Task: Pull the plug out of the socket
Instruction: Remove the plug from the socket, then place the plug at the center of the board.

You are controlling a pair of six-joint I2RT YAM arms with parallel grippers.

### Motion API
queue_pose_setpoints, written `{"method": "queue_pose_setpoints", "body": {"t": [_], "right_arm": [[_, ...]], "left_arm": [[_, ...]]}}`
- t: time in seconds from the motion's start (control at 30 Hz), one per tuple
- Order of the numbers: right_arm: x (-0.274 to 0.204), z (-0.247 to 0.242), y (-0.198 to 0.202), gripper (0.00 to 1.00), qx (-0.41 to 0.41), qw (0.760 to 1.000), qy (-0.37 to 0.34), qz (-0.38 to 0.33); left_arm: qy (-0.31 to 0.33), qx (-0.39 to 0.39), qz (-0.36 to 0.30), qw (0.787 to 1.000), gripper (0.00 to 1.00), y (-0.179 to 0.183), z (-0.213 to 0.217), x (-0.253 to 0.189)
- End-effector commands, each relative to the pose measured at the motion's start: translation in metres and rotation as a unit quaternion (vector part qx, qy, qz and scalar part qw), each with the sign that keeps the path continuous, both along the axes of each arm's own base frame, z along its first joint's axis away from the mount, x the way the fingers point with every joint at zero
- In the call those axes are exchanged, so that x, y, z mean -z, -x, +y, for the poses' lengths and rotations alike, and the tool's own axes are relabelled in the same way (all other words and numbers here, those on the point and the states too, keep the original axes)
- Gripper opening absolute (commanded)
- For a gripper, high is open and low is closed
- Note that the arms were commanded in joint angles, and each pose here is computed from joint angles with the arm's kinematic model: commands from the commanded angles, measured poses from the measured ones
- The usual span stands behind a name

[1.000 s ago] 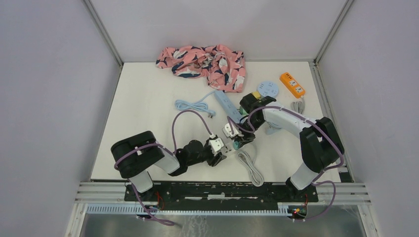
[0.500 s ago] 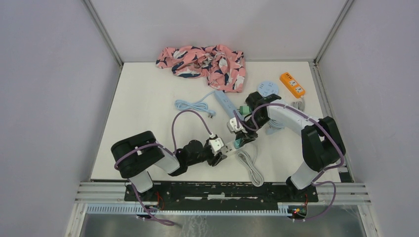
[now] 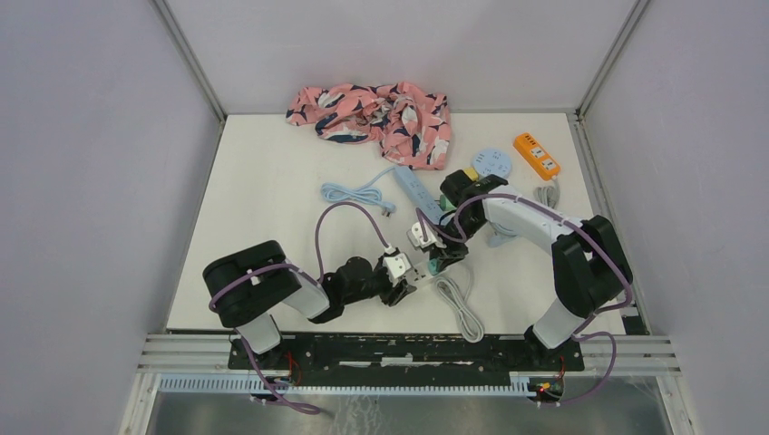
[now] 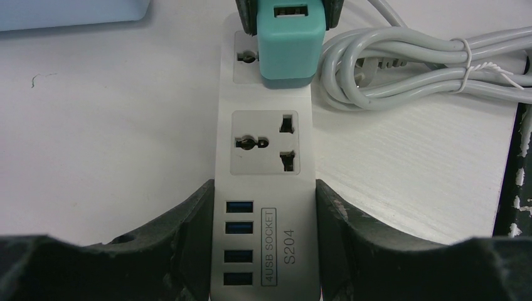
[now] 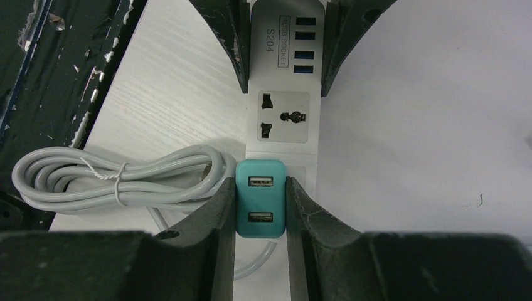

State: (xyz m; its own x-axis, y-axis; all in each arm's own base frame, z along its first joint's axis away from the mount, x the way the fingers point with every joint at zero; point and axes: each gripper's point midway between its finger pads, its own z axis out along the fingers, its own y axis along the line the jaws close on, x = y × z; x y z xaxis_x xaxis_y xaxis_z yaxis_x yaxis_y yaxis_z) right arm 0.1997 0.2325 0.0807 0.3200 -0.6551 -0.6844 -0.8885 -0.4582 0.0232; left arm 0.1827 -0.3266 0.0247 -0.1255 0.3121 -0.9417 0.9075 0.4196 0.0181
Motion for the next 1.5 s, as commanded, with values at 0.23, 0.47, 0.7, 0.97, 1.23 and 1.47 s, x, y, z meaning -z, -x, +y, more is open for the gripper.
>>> {"method": "queue_pose_setpoints", "body": {"t": [0.23, 0.47, 0.7, 0.97, 1.23, 1.47], "right_arm": [[-0.056, 0.005, 0.005, 0.0, 0.02, 0.992, -0.114, 0.044], [-0.064, 0.023, 0.021, 0.0, 0.004, 0.986, -0.141, 0.084], [-0.086, 0.01, 0.0, 0.0, 0.053, 0.984, -0.15, 0.083], [-0.112, -0.021, -0.052, 0.0, 0.199, 0.962, -0.178, 0.065], [-0.118, -0.078, -0.147, 0.12, 0.507, 0.844, -0.168, 0.057], [-0.074, -0.12, -0.211, 0.13, 0.716, 0.669, -0.169, 0.107]], "left_arm": [[-0.013, -0.018, 0.016, 1.0, 0.03, -0.003, 0.004, 0.009], [-0.001, -0.014, 0.017, 1.0, 0.03, -0.001, 0.002, 0.002], [0.008, -0.039, 0.019, 0.999, 0.28, -0.008, 0.004, -0.006], [0.033, -0.07, 0.035, 0.996, 0.81, -0.015, 0.002, -0.031], [0.07, -0.1, 0.026, 0.992, 0.89, -0.017, 0.013, -0.074], [0.141, -0.11, 0.028, 0.983, 0.94, -0.01, 0.023, -0.121]]}}
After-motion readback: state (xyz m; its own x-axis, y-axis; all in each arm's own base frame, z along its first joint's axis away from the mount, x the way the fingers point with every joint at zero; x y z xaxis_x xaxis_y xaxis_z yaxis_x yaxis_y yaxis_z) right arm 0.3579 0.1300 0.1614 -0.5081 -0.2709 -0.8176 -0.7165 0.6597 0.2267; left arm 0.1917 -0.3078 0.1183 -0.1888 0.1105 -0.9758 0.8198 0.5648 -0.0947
